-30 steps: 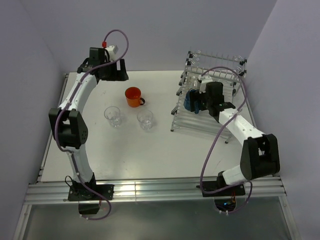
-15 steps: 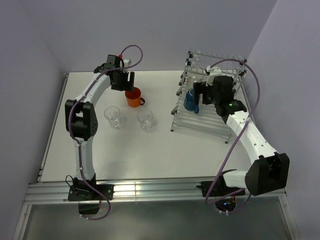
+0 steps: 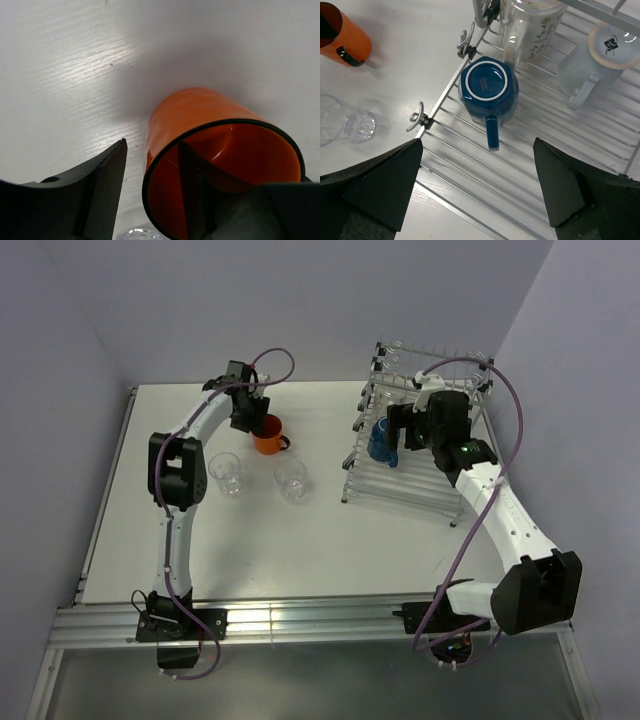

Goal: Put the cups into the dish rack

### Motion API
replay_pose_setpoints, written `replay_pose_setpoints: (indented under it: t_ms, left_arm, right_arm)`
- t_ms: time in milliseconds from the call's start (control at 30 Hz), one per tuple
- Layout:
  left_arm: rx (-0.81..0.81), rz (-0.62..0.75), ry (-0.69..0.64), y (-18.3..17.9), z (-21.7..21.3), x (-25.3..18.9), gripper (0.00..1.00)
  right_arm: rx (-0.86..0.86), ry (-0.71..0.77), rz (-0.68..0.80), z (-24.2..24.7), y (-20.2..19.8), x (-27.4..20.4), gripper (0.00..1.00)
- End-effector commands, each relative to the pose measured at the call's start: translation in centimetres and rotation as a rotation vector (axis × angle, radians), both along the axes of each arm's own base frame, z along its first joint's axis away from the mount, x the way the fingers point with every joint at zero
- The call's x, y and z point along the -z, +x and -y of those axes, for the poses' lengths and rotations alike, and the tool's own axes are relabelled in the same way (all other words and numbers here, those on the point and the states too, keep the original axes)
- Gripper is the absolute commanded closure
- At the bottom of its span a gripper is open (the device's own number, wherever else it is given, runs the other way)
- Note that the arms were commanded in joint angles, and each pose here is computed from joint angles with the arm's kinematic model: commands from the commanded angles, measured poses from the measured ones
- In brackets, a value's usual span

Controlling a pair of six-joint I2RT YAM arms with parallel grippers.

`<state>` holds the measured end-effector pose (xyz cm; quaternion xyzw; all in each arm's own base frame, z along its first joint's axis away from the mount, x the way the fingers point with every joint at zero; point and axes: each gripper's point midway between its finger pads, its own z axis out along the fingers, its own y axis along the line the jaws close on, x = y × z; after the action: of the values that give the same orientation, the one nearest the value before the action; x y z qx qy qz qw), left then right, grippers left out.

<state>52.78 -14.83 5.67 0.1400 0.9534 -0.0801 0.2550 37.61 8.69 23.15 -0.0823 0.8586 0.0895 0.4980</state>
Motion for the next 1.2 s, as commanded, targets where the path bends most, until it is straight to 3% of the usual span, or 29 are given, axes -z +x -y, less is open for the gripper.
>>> replay_pose_setpoints:
  t_ms: [0, 300, 467, 633, 933, 1133, 1167]
  left_arm:
    - [0.052, 0.110, -0.012, 1.9, 1.1, -2.7, 0.48]
    - [0.127, 0.123, 0.033, 0.7, 2.0, -2.4, 0.71]
    - [0.118, 0.125, 0.029, 1.1, 2.2, -2.9, 0.99]
    - [0.102, 0.179, 0.024, 1.8, 2.2, -5.9, 1.00]
    - [0.147, 0.583, -0.042, 1.1, 2.1, -22.5, 1.00]
    - [0.147, 0.901, -0.182, -3.3, 1.9, -32.5, 1.00]
    - [0.176, 0.941, -0.220, -5.9, 1.9, -32.8, 1.00]
  right_arm:
    - [-0.001, 0.053, 0.070, -0.3, 0.0, -3.5, 0.00]
    - [-0.048, 0.111, 0.065, -1.5, -0.5, -4.9, 0.00]
    - [-0.066, 0.140, 0.076, -2.1, -0.7, -5.7, 0.00]
    - [-0.062, 0.184, 0.083, -2.6, -0.6, -6.9, 0.00]
    - [-0.198, 0.362, 0.070, -6.6, -1.9, -9.6, 0.00]
    - [-0.343, 0.561, 0.041, -10.0, -3.7, -12.1, 0.00]
    - [-0.398, 0.601, 0.027, -10.8, -4.5, -12.5, 0.00]
